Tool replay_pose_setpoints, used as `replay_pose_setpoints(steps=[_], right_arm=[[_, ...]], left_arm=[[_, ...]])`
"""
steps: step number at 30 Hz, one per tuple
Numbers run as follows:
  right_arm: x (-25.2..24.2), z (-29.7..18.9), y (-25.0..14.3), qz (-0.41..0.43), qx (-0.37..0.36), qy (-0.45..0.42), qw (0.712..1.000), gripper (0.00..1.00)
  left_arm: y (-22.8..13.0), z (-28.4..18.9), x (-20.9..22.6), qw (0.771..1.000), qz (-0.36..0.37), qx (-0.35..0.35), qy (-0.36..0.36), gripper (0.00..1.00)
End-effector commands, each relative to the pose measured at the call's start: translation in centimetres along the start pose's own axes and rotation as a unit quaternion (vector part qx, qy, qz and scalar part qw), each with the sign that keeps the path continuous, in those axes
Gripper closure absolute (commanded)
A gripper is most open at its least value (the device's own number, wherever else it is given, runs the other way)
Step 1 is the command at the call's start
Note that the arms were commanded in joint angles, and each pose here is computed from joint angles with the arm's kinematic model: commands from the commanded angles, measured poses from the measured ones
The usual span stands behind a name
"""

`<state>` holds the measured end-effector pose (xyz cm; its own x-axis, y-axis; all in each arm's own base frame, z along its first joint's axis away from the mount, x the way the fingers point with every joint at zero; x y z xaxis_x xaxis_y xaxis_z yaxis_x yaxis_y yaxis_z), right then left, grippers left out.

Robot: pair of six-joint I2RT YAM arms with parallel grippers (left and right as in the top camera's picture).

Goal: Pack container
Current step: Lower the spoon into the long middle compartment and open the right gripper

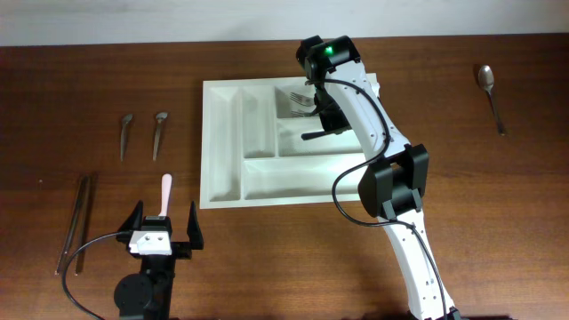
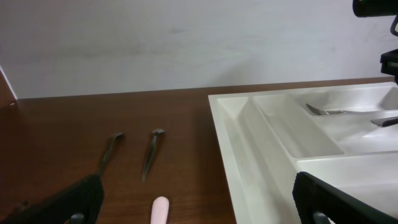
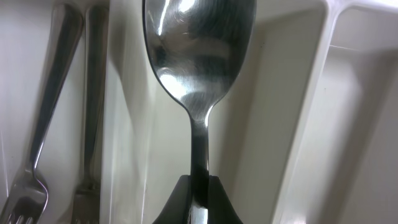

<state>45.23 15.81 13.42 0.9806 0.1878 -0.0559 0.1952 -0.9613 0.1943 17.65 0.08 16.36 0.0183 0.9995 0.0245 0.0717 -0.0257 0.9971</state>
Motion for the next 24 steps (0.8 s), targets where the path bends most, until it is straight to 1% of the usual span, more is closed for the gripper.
replay_pose_setpoints(steps=[1, 6, 8, 11, 16, 19, 22, 23, 24], right_arm=[[-0.2, -1.4, 0.4, 0.009, 0.000, 0.013, 1.000, 0.96], [-0.3, -1.4, 0.3, 0.008, 0.002, 0.013, 1.000, 0.95], [-0.3, -1.4, 0.3, 0.008, 0.004, 0.012, 1.000, 0.89], [-0.3, -1.4, 0.1, 0.008, 0.009, 0.011, 1.000, 0.88], [-0.2, -1.4, -0.2, 0.006, 0.012, 0.015, 1.000, 0.80], [-0.2, -1.4, -0.1, -0.014, 0.007, 0.017, 1.000, 0.71], [0.0, -1.5, 0.6, -0.050, -0.031, 0.022, 0.998, 0.55], [0.1, -1.6, 1.3, -0.071, -0.059, 0.025, 0.995, 0.49], [0.1, -1.7, 1.8, -0.083, -0.075, 0.027, 0.993, 0.46]], left_arm=[[-0.1, 0.0, -0.1, 1.000, 0.006, 0.000, -0.006, 0.01], [-0.1, 0.0, -0.1, 1.000, 0.006, 0.000, -0.006, 0.01], [-0.1, 0.0, -0.1, 1.000, 0.006, 0.000, -0.006, 0.01], [-0.1, 0.0, -0.1, 1.000, 0.006, 0.000, -0.006, 0.01], [-0.1, 0.0, -0.1, 1.000, 0.006, 0.000, -0.006, 0.01], [-0.1, 0.0, -0.1, 1.000, 0.006, 0.000, -0.006, 0.01], [-0.1, 0.0, -0.1, 1.000, 0.006, 0.000, -0.006, 0.01], [-0.1, 0.0, -0.1, 1.000, 0.006, 0.000, -0.006, 0.01], [-0.1, 0.0, -0.1, 1.000, 0.006, 0.000, -0.006, 0.01]])
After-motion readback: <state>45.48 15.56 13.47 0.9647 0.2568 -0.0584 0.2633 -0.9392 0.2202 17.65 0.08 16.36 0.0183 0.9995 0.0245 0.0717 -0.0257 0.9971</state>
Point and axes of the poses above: each gripper's point midway between its finger pads, its own z axis out along the fingers, its own x axis along the line the jaws close on, y = z × x, the point moved 7 cm from there along -z, back along the fingers, and after that the axes turned 1 degree about -z, right-handed, at the moved point
